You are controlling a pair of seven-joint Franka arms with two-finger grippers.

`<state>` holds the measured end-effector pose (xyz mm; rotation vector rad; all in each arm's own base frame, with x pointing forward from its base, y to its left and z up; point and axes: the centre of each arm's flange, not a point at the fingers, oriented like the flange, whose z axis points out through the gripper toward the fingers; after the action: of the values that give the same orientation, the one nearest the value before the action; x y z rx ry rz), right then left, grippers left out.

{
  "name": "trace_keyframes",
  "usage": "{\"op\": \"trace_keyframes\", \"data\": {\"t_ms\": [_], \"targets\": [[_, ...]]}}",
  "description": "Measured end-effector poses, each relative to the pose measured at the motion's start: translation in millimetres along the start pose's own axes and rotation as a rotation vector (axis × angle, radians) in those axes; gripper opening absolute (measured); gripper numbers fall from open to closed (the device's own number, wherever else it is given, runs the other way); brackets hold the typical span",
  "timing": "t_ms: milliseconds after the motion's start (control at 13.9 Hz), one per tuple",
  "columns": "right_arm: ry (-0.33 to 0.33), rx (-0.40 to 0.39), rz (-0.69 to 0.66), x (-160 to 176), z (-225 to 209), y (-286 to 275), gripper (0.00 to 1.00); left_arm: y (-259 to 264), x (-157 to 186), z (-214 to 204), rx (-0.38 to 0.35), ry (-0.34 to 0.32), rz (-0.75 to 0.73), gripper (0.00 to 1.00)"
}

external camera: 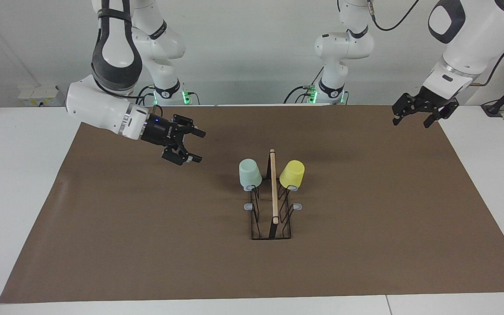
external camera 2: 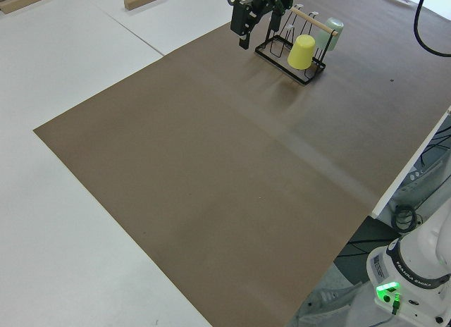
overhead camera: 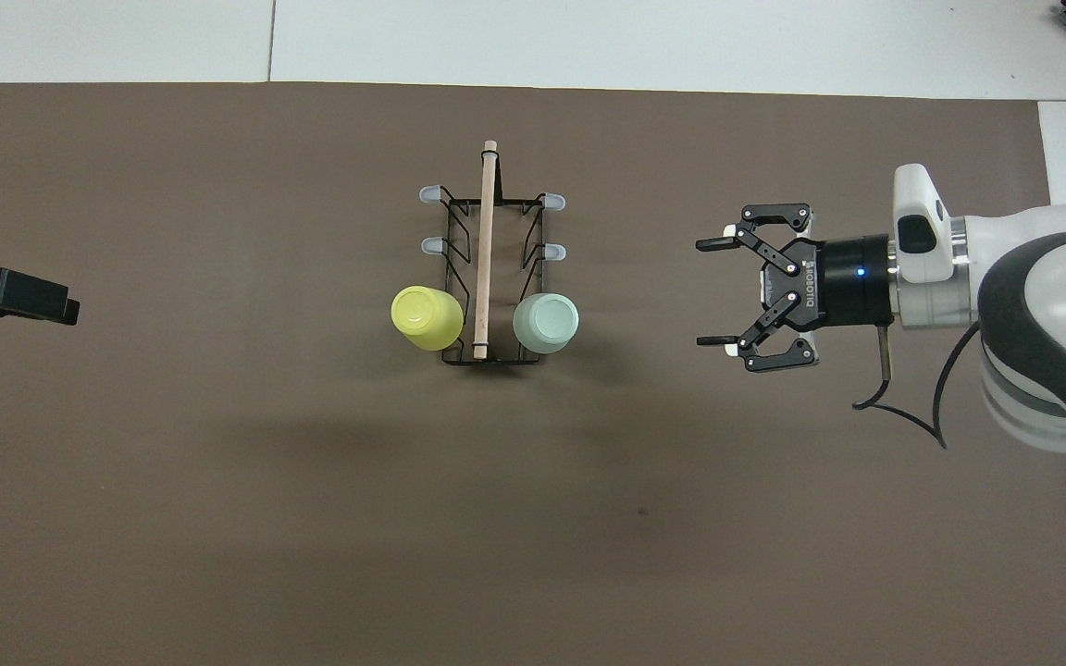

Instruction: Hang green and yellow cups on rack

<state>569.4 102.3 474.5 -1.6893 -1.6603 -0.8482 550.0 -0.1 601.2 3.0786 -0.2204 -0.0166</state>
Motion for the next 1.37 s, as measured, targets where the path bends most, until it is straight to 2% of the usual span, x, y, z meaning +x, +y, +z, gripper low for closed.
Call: {"op": "trace_keyframes", "data": {"t_ms": [216, 360, 432, 648, 720, 864, 1152, 1223, 1367], "targets": [[-0.288, 0.073, 0.102, 14, -21, -7, 1.00, 1, 0, 0, 0.000, 0.000, 0.001, 1.00], [-0.460, 0.060, 0.204, 16, -29, -10, 1.00, 2, 0, 0, 0.000, 0.000, 0.002, 1.00], [-0.524, 0.047, 0.244, 12, -32, -10, 1.00, 2, 0, 0, 0.000, 0.000, 0.002, 1.00], [-0.601, -0.049, 0.445, -12, -60, -5, 1.00, 2, 0, 0, 0.000, -0.001, 0.002, 1.00], [-0.639, -0.115, 0.509, -18, -71, -1, 1.00, 2, 0, 0, 0.000, -0.001, 0.002, 1.00], [-0.701, -0.272, 0.556, -20, -84, 11, 1.00, 2, 0, 0, 0.000, 0.000, 0.002, 1.00], [-0.741, -0.373, 0.535, -23, -91, 21, 1.00, 2, 0, 0, 0.000, 0.000, 0.002, 1.00], [-0.737, -0.394, 0.556, -24, -93, 22, 1.00, 2, 0, 0, 0.000, 0.000, 0.002, 1.00], [-0.721, -0.458, 0.695, -27, -98, 23, 1.00, 2, 0, 0, 0.000, 0.000, 0.002, 1.00]]}}
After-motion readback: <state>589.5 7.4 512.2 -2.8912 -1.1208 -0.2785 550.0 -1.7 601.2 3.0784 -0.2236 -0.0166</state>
